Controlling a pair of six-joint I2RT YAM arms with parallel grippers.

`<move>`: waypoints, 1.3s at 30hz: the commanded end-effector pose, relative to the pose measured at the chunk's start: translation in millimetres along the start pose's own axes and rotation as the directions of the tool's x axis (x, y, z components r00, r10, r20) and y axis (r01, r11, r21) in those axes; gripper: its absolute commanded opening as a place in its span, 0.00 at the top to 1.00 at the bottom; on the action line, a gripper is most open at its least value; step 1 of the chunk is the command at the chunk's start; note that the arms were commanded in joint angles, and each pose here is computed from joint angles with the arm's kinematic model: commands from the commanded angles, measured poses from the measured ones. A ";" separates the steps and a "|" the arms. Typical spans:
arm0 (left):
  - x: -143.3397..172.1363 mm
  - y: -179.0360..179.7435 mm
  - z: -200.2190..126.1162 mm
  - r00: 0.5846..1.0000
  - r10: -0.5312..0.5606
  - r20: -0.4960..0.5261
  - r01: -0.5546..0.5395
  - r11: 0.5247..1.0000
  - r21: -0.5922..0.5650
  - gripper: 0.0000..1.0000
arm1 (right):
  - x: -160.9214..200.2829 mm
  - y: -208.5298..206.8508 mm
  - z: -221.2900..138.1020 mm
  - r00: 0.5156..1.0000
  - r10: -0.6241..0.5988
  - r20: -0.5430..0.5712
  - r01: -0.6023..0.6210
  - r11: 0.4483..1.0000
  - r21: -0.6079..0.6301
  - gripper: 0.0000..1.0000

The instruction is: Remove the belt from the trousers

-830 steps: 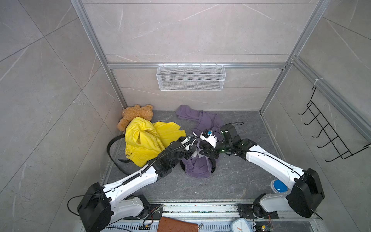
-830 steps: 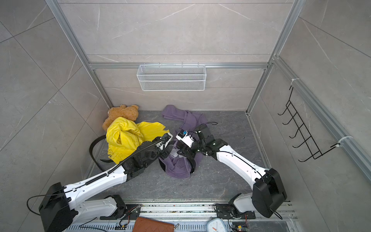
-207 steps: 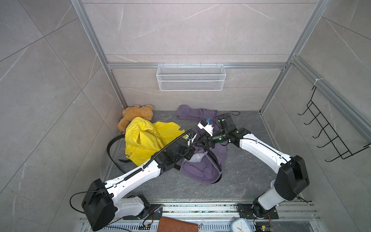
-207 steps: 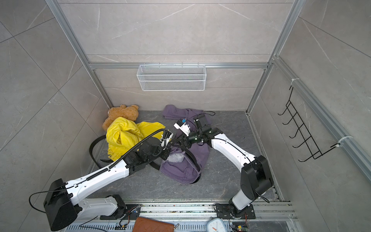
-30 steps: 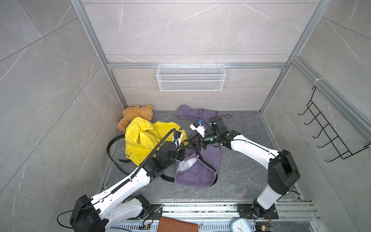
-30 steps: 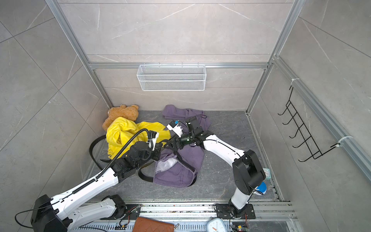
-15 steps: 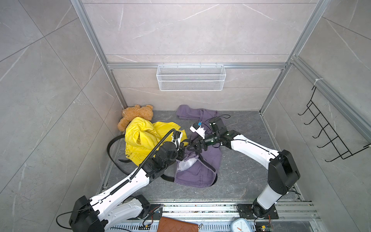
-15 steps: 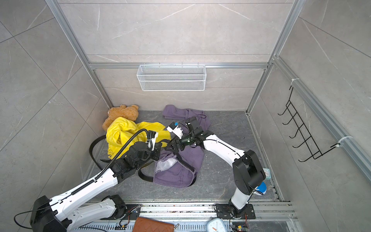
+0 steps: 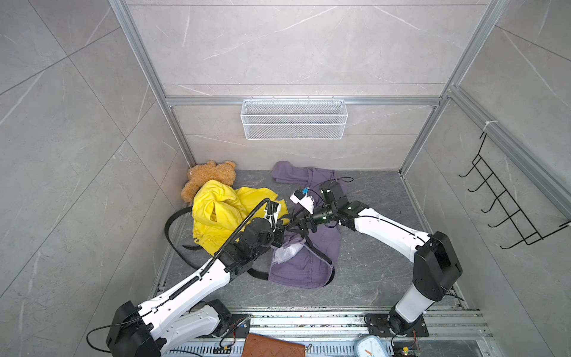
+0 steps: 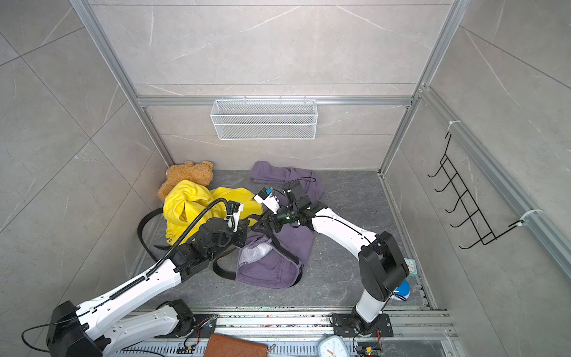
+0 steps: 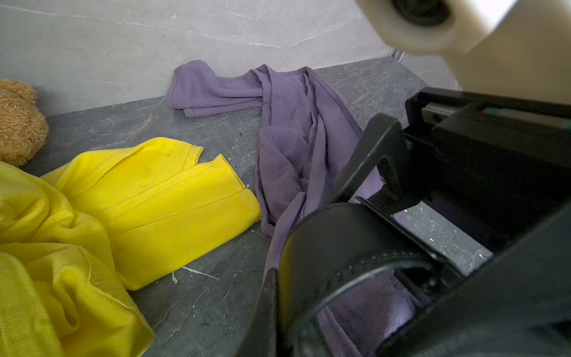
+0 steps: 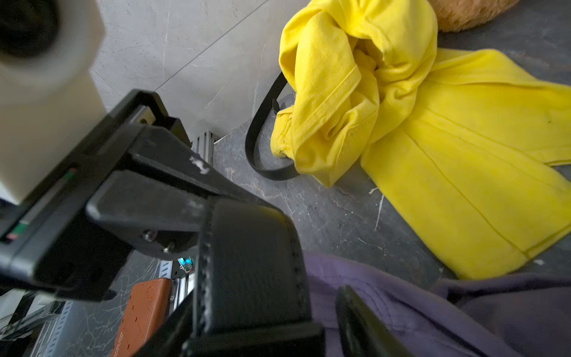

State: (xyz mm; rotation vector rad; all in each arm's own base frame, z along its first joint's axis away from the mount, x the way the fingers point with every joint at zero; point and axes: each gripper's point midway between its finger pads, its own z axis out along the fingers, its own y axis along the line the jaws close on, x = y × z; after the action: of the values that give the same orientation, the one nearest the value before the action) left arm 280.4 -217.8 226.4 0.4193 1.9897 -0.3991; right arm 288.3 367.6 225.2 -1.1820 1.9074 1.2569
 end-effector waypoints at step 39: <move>-15.9 11.2 -12.6 0.998 -0.014 0.066 0.018 0.999 -0.051 1.00 | -10.0 10.5 -8.6 0.998 -0.058 0.018 0.057 0.998 0.018 0.85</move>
State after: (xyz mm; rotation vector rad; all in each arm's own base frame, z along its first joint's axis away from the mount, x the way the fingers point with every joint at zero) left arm 280.2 -215.0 227.6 0.4106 1.9872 -0.3893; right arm 285.4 369.1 230.5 -1.2148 1.8616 1.2342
